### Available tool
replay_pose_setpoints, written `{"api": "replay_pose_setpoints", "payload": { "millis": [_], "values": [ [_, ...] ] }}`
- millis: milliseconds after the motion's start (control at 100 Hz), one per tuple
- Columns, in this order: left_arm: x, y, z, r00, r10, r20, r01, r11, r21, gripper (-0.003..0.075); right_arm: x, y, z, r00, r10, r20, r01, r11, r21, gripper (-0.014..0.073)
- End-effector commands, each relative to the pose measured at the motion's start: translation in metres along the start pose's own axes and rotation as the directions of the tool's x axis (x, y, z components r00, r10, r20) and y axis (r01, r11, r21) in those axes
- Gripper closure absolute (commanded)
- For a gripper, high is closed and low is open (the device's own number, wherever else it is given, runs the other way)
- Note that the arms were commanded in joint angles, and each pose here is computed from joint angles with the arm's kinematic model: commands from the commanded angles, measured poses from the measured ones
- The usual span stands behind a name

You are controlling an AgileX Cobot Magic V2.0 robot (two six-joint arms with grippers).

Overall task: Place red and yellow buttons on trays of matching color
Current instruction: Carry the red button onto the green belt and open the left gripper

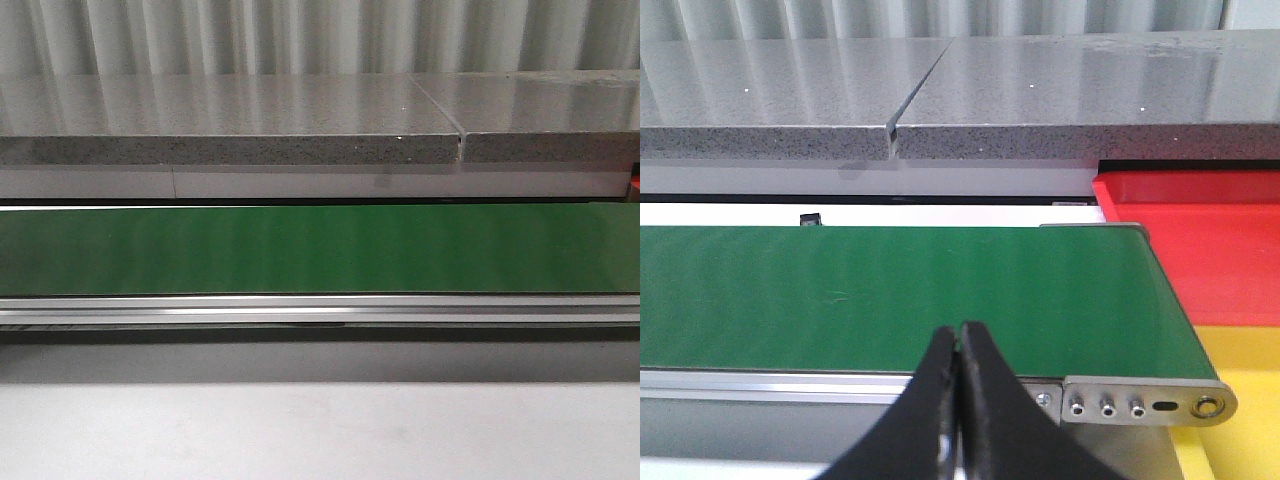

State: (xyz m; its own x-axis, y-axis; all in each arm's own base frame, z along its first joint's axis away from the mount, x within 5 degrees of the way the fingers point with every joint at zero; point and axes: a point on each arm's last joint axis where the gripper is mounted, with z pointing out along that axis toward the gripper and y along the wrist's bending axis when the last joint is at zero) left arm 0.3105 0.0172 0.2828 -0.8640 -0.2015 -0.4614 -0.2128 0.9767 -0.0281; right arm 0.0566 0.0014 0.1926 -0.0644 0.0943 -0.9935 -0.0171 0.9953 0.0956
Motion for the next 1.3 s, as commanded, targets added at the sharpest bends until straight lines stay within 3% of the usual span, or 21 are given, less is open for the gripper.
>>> {"api": "replay_pose_setpoints", "payload": {
  "millis": [0,140,310,620,890,1110,1290],
  "values": [
    [-0.011,-0.005,-0.022,0.997,0.015,0.074,-0.017,0.999,0.031,0.0124,-0.008,0.001,-0.002,0.995,-0.011,0.1,0.012,1.0,-0.005,0.0662],
    [-0.015,-0.01,-0.033,0.996,0.043,0.08,-0.047,0.998,0.041,0.0134,-0.008,0.001,-0.002,0.995,-0.011,0.1,0.012,1.0,-0.005,0.0662],
    [-0.016,-0.01,-0.058,0.984,0.03,0.176,-0.041,0.997,0.06,0.0134,-0.008,0.001,-0.002,0.995,-0.011,0.1,0.012,1.0,-0.005,0.0662],
    [0.002,0.012,-0.093,0.951,-0.091,0.295,0.076,0.995,0.061,0.0134,-0.008,0.001,-0.002,0.995,-0.011,0.1,0.012,1.0,-0.005,0.0662],
    [0.045,0.052,-0.079,0.931,-0.227,0.287,0.246,0.969,-0.031,0.0134,-0.008,0.001,-0.002,0.995,-0.011,0.1,0.012,1.0,-0.005,0.0662],
    [0.088,0.088,-0.054,0.879,-0.404,0.254,0.44,0.891,-0.107,0.0134,-0.008,0.001,-0.002,0.995,-0.011,0.1,0.012,1.0,-0.005,0.0662],
    [0.115,0.105,-0.031,0.854,-0.466,0.23,0.504,0.851,-0.149,0.0134,-0.008,0.001,-0.002,0.995,-0.011,0.1,0.012,1.0,-0.005,0.0662]
  ]
}}
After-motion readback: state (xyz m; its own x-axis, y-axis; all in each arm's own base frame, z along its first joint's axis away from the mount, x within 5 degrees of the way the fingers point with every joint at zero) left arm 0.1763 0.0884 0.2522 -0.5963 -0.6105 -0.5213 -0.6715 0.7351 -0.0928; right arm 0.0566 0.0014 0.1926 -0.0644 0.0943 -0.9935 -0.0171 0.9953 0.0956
